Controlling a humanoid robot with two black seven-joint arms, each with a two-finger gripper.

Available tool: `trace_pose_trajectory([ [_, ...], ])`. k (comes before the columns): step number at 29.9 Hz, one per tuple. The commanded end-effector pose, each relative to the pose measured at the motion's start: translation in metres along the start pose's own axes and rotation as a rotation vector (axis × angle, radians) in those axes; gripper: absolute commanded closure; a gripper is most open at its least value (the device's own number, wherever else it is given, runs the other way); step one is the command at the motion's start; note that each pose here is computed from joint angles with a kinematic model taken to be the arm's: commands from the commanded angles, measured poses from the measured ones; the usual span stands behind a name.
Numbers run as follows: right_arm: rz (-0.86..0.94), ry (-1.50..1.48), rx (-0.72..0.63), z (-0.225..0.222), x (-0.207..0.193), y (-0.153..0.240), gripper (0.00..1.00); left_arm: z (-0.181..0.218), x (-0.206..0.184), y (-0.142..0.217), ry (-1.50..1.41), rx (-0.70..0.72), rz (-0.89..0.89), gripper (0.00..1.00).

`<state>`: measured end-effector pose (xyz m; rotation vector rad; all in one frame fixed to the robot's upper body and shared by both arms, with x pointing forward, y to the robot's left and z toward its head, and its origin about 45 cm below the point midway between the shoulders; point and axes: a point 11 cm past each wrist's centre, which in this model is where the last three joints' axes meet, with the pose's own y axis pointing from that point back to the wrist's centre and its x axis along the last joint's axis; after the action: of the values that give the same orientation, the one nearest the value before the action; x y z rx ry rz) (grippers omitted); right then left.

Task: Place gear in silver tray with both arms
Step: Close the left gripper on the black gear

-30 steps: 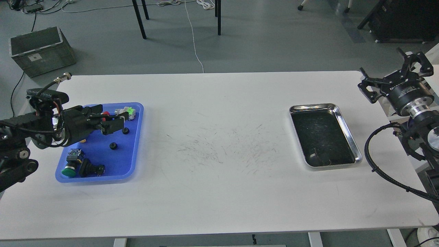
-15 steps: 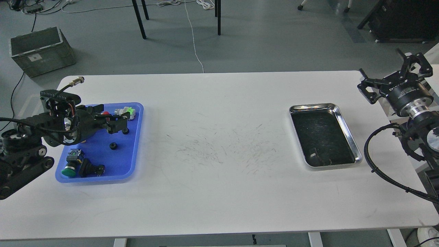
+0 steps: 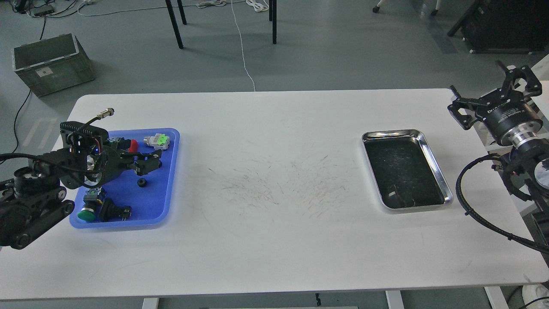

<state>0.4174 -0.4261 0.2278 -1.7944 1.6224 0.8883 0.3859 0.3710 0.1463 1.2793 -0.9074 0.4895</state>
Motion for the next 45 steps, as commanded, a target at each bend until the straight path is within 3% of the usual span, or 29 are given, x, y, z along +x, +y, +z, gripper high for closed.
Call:
trace_pose_trajectory([
  [1, 0.002, 0.0, -0.001, 0.0, 0.001, 0.0, 0.01, 0.001, -0.004, -0.001, -0.014, -0.004, -0.002, 0.08],
  [20, 0.011, 0.004, -0.006, 0.001, 0.004, 0.002, 0.01, -0.005, -0.03, -0.016, -0.042, -0.003, -0.023, 0.1],
  [45, 0.016, 0.007, -0.003, 0.001, 0.005, 0.002, 0.01, -0.003, -0.04, -0.026, -0.049, 0.007, -0.036, 0.24],
])
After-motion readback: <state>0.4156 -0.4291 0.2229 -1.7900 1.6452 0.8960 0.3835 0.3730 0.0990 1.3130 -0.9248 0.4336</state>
